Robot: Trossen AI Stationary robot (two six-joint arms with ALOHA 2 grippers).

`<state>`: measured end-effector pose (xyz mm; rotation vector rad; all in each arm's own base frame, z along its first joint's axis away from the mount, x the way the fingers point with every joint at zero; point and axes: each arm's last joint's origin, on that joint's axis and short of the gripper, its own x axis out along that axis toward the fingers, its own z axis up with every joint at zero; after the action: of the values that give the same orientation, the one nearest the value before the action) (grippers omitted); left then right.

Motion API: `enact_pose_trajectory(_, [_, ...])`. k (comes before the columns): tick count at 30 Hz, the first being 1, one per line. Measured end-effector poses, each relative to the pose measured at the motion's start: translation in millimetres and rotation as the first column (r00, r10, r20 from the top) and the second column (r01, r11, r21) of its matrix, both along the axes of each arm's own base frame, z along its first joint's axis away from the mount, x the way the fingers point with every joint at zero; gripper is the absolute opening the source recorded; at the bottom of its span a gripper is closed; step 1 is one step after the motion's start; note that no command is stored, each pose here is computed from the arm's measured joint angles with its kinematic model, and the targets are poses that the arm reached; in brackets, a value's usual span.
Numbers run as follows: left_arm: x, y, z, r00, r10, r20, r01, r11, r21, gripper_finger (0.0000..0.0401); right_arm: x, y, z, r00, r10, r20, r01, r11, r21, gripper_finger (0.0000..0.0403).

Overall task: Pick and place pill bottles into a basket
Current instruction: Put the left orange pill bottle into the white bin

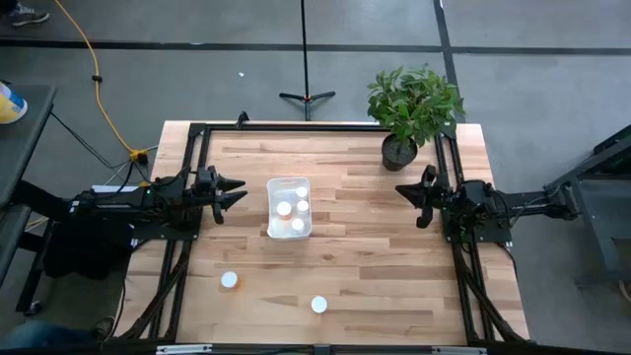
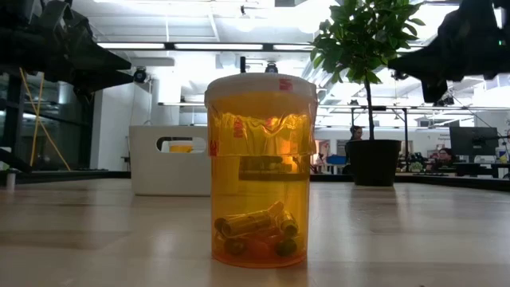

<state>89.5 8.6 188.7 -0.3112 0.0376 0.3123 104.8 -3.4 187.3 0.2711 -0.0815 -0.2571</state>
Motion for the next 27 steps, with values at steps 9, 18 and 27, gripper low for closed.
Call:
enact_pose_trajectory(9, [0.0,0.1,-0.2,1.000,0.002,-0.002,-0.002,1.000,0.000,0.0204,-9.7,-3.3,-13.0,0.994,-0.102,0.033,0.101,0.995,0.025,0.0003])
enact_pose_trajectory(18, [-2.9,-2.4,40.3,0.969,-0.091,0.231,0.069,0.992,0.103,0.0220,-10.2,-4.0,-12.6,0.991,-0.127,0.043,0.125,0.991,0.047,0.0003])
enact_pose_trajectory(27, [4.5,-3.6,101.6,0.948,-0.137,0.287,0.093,0.983,0.160,0.0341,-10.3,-4.3,-13.4,0.990,-0.137,0.039,0.134,0.989,0.062,0.0003])
